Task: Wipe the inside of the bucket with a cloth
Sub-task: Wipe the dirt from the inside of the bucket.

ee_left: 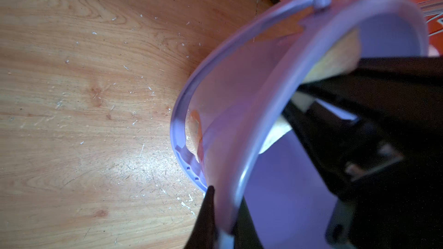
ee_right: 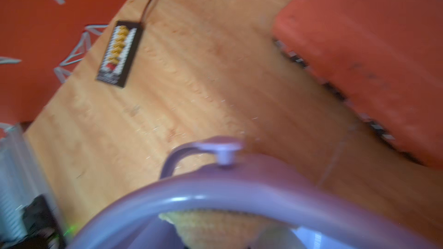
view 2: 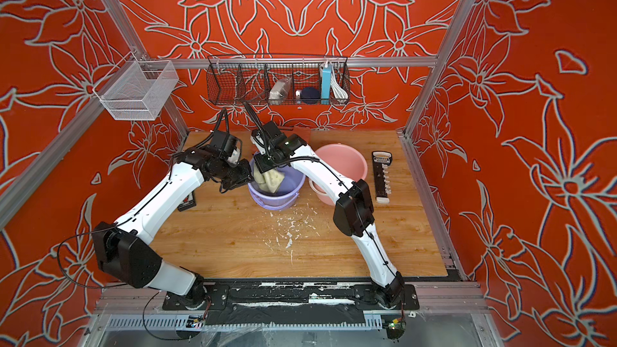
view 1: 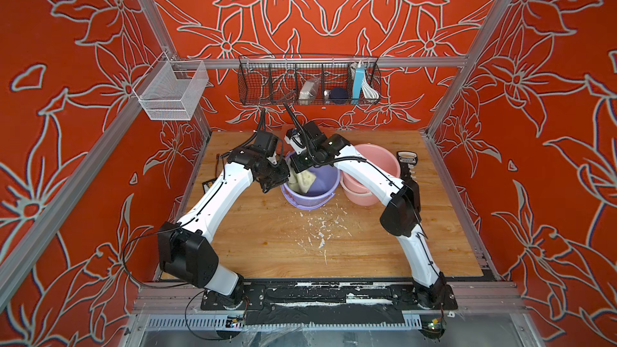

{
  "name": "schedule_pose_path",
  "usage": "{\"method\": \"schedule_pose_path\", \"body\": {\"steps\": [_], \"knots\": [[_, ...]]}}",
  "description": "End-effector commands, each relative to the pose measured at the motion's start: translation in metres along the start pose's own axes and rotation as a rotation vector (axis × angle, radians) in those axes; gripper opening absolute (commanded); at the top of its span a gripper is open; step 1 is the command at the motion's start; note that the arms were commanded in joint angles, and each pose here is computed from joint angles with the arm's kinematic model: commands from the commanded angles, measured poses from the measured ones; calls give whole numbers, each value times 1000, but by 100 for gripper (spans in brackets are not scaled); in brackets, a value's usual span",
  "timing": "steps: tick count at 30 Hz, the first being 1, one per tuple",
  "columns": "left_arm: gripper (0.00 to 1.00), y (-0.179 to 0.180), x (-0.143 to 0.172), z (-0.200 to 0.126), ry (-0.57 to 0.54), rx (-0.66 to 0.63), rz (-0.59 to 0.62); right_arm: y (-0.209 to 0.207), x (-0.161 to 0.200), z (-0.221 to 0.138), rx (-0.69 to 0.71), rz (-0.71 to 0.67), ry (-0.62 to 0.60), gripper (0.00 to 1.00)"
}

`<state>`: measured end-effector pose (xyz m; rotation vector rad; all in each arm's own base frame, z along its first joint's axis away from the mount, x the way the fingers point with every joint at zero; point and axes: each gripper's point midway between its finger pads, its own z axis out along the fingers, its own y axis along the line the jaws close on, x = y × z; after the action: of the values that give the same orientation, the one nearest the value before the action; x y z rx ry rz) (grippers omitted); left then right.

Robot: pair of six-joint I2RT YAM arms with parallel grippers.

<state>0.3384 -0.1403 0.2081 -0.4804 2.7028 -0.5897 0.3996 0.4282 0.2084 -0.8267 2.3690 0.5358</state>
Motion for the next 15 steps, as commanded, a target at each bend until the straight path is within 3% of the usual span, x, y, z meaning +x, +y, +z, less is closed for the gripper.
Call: {"method": "schedule_pose_path", "body": {"steps": [1,7,15], "knots": [[0,2,-10,-19,-82,-42,28,-64,-6,-11,322,-14,0,0],[0,9,-27,-26,-176,-94,6,-106,25,-27,527,-68,155,0],[0,5,-44,-27,-233,-103,2,-106,87,-48,533,-72,321,0]]}}
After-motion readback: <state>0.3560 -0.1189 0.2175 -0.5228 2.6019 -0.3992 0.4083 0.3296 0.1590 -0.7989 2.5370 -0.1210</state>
